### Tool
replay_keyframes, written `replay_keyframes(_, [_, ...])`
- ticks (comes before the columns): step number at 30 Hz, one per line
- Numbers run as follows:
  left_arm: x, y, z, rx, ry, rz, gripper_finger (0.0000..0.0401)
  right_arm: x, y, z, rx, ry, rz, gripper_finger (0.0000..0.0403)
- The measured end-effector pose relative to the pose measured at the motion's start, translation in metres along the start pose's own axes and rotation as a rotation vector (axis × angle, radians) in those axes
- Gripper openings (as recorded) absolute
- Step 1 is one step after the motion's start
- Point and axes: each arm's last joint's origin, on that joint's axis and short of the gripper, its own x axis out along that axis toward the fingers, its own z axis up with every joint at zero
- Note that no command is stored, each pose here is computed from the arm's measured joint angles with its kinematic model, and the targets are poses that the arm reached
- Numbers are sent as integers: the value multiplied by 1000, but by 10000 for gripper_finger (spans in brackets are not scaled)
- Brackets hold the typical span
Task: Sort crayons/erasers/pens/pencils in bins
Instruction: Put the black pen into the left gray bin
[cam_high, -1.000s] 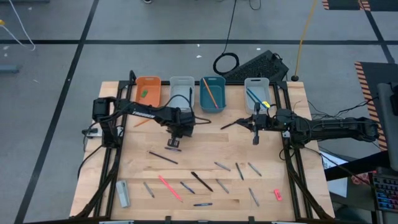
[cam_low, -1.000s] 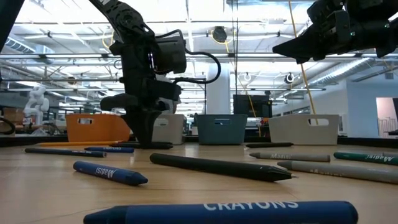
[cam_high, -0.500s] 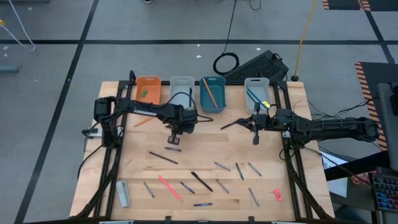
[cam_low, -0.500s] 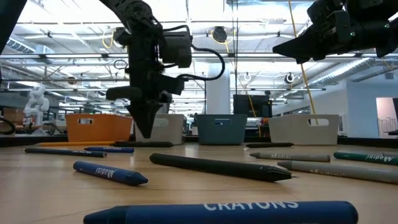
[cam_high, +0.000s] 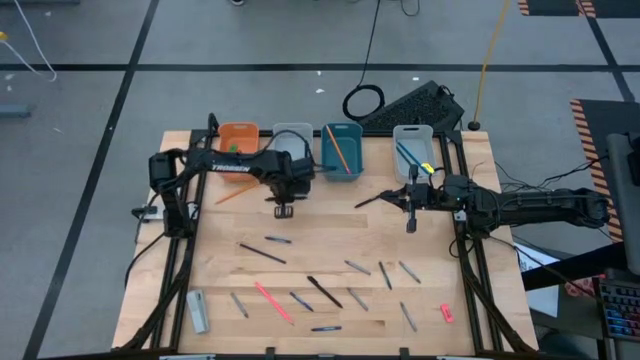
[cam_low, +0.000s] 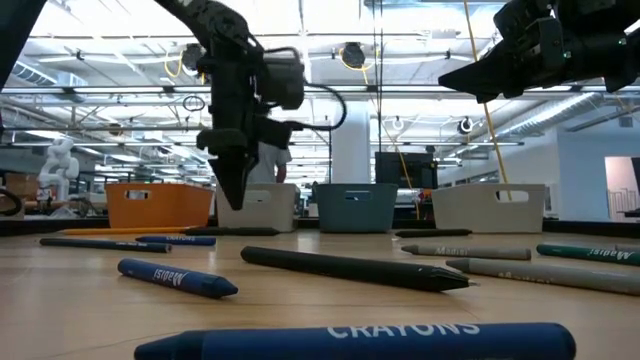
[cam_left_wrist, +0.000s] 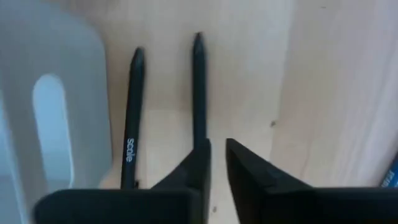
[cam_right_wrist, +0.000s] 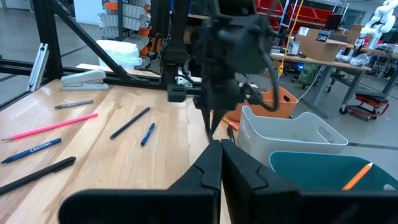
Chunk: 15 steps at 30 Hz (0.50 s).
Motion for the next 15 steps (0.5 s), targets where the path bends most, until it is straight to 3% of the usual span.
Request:
replay_keyframes(7, [14, 16, -16, -28, 16, -59, 143, 0, 0, 0, 0, 0, 0, 0])
replay_keyframes(15, [32, 14, -28, -2, 41, -20, 148, 0, 0, 0, -4, 0, 0, 0])
